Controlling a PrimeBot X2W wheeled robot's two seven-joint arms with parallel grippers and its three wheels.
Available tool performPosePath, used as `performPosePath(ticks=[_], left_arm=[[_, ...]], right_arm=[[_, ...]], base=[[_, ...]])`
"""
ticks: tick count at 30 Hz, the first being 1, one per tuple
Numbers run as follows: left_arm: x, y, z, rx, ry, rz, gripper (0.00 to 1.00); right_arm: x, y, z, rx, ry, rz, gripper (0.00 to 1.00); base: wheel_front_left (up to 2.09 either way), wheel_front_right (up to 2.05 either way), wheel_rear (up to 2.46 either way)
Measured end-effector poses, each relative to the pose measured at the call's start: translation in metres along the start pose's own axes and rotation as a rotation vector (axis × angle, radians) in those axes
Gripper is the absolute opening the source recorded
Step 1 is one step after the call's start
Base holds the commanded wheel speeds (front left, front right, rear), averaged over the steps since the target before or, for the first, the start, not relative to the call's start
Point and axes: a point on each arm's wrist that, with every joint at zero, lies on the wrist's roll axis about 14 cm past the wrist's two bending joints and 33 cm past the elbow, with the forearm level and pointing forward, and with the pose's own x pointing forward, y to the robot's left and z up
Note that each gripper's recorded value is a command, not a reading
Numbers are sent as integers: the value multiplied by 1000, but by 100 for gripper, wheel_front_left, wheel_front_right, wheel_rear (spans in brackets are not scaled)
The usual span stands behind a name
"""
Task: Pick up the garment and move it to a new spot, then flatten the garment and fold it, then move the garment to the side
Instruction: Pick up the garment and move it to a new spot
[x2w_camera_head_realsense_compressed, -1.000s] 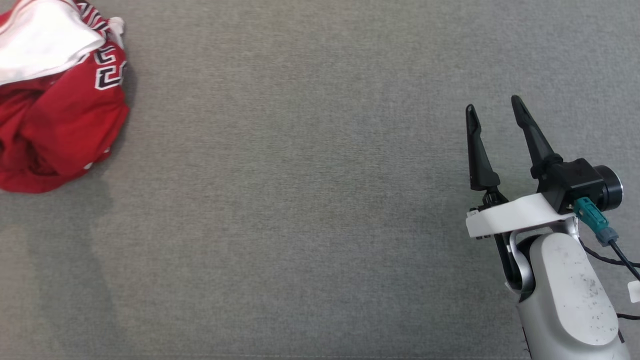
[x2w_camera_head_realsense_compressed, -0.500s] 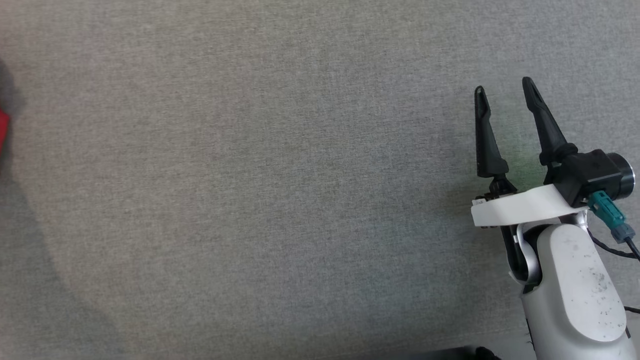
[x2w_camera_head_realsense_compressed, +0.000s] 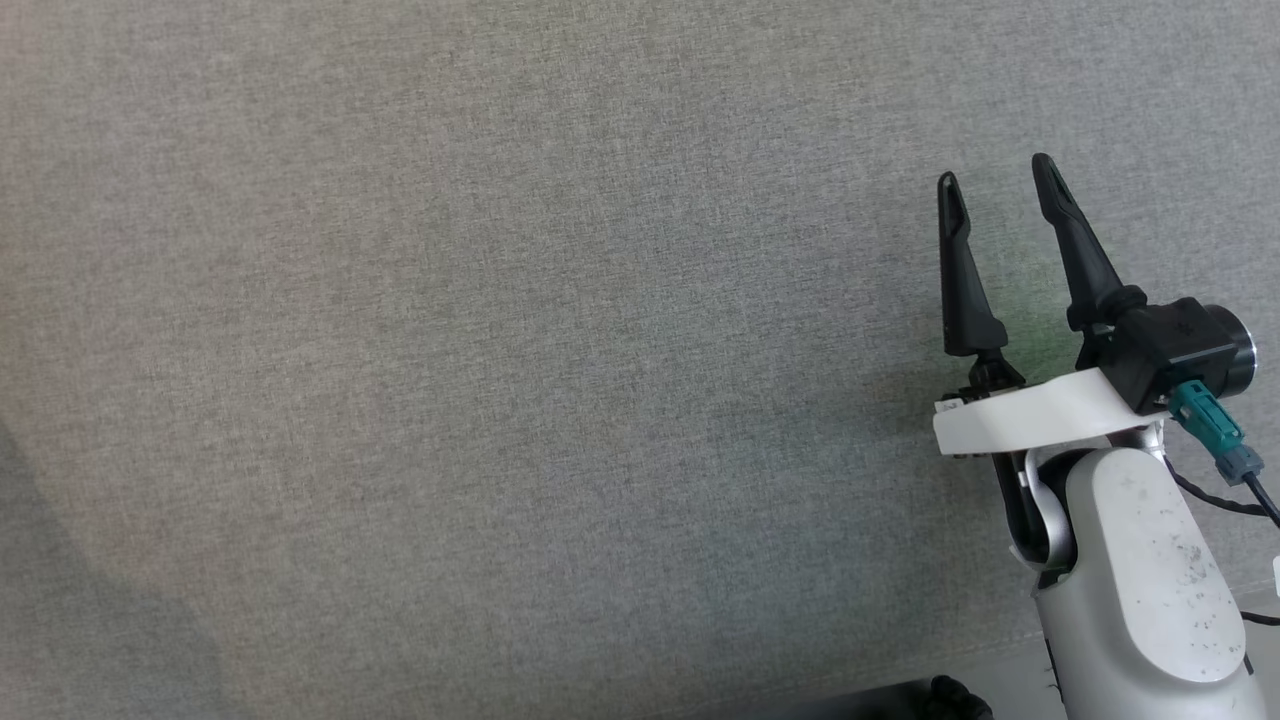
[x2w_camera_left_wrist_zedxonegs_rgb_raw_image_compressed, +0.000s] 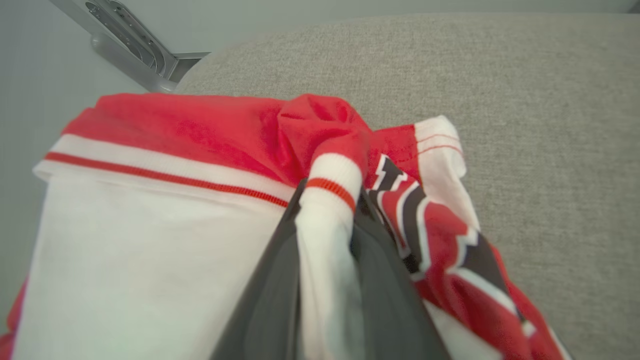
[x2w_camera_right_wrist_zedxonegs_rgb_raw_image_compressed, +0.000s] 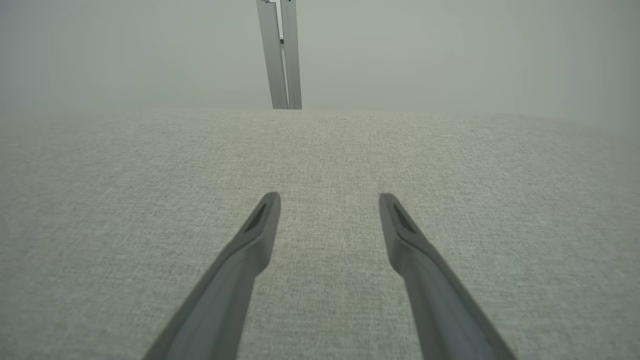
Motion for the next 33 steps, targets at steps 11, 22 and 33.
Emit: performPosePath(ticks=[11,22,33], left_arm=[[-41,1,95,95,-388,-14,0],[-159,-39,256,209,-903,-113,0],[-300,-183,346,189,-1223,-509,0]], right_arm=[[-7,3,27,22,-55,3,100],[-30,8,50,90,-88,-3,100],[-69,-29,63,114,-107,-122,100]], base=[[0,0,0],[0,0,0],[0,0,0]])
